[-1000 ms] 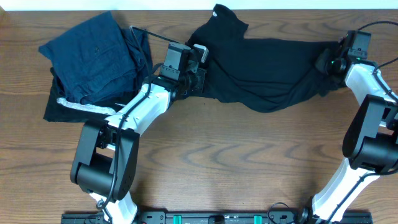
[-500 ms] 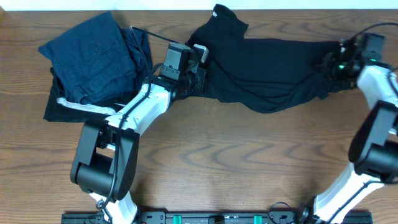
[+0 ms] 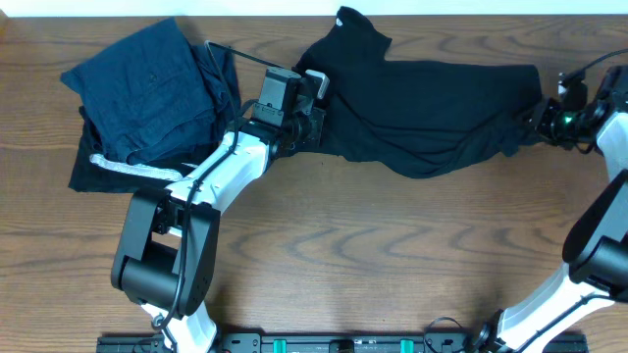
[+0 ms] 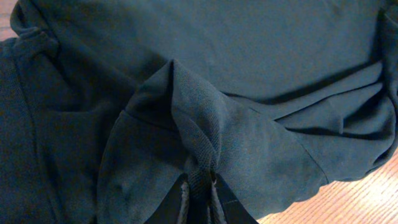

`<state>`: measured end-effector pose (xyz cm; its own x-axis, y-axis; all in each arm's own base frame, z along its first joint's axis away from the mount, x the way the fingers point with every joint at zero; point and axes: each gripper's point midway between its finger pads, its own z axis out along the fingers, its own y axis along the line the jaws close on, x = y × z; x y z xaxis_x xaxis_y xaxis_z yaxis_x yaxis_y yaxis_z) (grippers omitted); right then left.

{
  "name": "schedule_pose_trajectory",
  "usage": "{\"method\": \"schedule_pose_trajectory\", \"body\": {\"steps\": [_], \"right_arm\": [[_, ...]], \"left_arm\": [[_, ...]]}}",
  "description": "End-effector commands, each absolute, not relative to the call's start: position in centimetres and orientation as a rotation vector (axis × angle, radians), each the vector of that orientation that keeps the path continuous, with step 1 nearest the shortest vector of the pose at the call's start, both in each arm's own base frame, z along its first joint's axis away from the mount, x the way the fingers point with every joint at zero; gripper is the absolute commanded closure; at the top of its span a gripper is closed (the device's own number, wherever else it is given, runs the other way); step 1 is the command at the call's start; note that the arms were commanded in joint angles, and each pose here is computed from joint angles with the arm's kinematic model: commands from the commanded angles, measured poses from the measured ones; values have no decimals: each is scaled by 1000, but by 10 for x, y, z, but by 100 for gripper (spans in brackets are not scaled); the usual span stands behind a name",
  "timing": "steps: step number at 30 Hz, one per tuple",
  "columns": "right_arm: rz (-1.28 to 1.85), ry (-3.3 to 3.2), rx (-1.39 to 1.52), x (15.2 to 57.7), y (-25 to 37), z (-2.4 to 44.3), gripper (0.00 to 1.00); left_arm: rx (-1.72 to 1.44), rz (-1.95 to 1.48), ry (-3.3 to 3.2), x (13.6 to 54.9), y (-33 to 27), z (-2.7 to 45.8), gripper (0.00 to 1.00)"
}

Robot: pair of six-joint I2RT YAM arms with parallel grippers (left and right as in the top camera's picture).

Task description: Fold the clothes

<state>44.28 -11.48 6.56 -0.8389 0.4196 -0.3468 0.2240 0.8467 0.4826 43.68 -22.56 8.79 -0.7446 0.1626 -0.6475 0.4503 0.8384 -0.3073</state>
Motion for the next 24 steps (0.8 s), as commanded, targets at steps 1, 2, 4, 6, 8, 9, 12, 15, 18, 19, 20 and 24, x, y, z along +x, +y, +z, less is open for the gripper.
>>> {"method": "schedule_pose_trajectory", "body": {"steps": [1, 2, 4, 6, 8, 9, 12, 15, 18, 19, 20, 24], "right_arm": [[640, 2612, 412, 441, -104, 44, 74], [642, 2617, 410, 442, -104, 39, 72], [648, 2625, 416, 442, -104, 32, 71], [655, 2636, 423, 441, -104, 24, 68], [658, 2642, 424, 442, -104, 18, 67], [659, 2643, 424, 442, -104, 14, 67], [657, 2637, 415, 445, -105, 10, 67], [679, 2616, 402, 448, -103, 12, 67], [758, 2573, 377, 453, -95, 20, 66], [774, 2570, 375, 453, -93, 21, 66], [785, 2571, 377, 452, -92, 21, 66], [815, 2599, 399, 444, -87, 19, 65]], "left_arm": [[435, -614, 2366, 440, -226, 99, 88], [435, -614, 2366, 440, -226, 99, 87], [435, -614, 2366, 440, -226, 99, 87], [435, -614, 2366, 440, -226, 99, 88], [435, -614, 2366, 440, -226, 99, 88], [435, -614, 2366, 439, -226, 99, 88], [435, -614, 2366, 439, -226, 99, 87], [435, -614, 2366, 440, -226, 99, 88], [435, -614, 2366, 439, -226, 99, 87], [435, -614, 2366, 439, -226, 99, 88], [435, -614, 2366, 439, -226, 99, 87], [435, -614, 2366, 439, -226, 99, 88]]}}
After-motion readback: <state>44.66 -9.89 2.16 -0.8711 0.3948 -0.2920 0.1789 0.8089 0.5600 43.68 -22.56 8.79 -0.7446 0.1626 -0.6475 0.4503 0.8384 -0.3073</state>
